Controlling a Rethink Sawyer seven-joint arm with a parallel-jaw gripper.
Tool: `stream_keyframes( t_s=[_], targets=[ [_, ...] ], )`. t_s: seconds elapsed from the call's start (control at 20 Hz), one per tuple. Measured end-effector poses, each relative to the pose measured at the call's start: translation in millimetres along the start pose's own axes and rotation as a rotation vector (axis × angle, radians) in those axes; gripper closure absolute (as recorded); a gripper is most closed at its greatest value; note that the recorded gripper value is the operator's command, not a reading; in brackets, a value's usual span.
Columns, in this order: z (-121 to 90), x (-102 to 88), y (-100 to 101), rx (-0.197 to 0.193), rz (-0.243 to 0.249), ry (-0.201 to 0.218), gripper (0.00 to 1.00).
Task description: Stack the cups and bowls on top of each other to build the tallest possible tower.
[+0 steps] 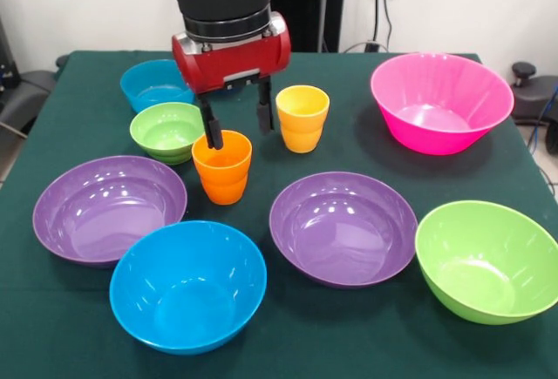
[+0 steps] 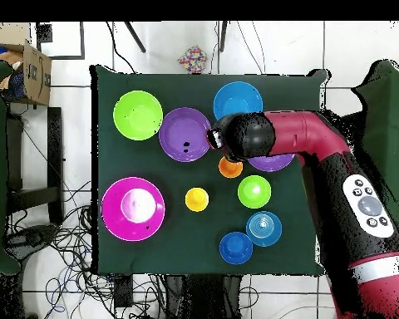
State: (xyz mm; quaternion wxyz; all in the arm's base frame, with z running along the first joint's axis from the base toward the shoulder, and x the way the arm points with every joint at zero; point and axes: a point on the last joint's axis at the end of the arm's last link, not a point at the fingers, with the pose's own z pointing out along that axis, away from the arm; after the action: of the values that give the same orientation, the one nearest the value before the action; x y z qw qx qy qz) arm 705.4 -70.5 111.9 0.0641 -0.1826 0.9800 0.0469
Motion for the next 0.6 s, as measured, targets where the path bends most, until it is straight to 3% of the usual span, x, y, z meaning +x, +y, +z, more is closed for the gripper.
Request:
stream_keyframes(
  t_s=[0.6],
  targets=[
    [14, 12.2, 23, -0.014, -0.032, -0.033, 0.0]
  ],
)
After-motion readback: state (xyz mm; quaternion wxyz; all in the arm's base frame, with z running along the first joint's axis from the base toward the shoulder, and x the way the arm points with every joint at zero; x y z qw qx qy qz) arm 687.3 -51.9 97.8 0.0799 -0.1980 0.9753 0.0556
